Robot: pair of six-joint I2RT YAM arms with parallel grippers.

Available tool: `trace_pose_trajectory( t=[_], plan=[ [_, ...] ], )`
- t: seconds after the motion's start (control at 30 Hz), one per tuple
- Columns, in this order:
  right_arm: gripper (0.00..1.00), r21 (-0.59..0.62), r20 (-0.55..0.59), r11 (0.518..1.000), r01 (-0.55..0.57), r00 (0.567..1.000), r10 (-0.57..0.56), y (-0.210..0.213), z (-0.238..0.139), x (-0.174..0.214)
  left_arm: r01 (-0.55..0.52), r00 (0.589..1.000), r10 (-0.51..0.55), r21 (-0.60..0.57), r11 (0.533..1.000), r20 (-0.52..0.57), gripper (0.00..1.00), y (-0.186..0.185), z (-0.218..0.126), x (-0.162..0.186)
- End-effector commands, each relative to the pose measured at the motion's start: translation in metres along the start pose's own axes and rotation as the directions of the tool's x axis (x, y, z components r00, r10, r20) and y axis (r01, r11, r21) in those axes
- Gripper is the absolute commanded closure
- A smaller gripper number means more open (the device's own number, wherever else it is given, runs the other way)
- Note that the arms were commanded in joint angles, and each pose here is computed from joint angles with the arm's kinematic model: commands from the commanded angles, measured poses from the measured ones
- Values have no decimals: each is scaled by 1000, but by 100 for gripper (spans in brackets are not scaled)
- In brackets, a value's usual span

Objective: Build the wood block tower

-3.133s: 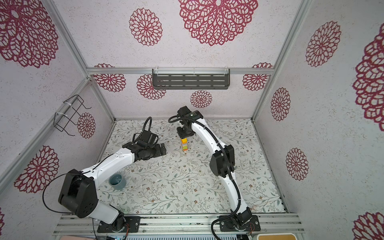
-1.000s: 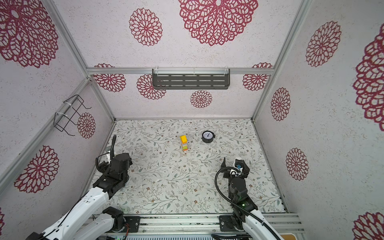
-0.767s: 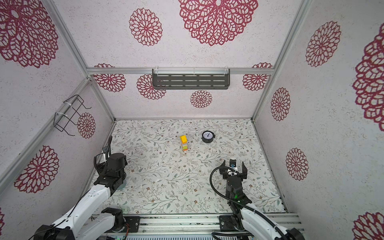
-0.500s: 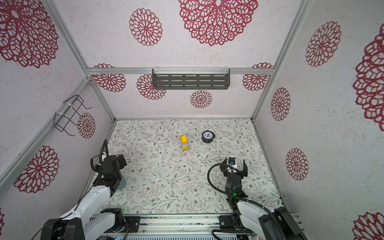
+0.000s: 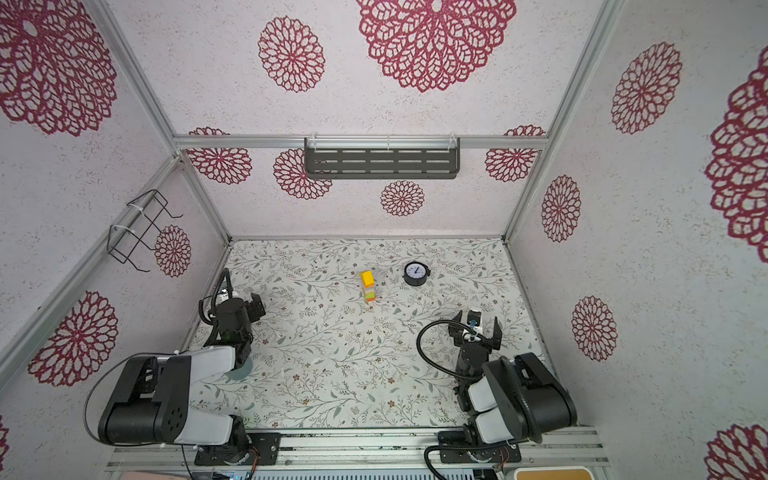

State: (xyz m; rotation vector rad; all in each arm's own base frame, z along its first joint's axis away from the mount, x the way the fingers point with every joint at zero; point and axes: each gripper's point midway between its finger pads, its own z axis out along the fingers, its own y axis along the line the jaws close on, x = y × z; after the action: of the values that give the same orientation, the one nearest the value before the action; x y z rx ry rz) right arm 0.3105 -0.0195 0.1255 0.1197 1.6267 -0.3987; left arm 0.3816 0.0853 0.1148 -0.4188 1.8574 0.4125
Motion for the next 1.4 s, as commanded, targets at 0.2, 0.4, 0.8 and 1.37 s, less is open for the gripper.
trace_pose_trajectory(
  t=[0.2,0.4,0.8,1.37],
  plan=[
    [1,-78,63,994,-78,995,83,14,22,-14,67,995,-68,17,998,72,3,10,13,-11],
    [1,-146,-145,978,-145,982,124,21,67,6,75,994,-77,28,997,73,3,11,14,-11],
    [1,-157,-143,975,-156,981,134,19,66,6,76,993,-79,32,997,91,3,10,11,-12],
    [1,-156,-143,976,-155,981,133,19,66,6,74,993,-76,32,997,90,3,10,12,-12]
  ],
)
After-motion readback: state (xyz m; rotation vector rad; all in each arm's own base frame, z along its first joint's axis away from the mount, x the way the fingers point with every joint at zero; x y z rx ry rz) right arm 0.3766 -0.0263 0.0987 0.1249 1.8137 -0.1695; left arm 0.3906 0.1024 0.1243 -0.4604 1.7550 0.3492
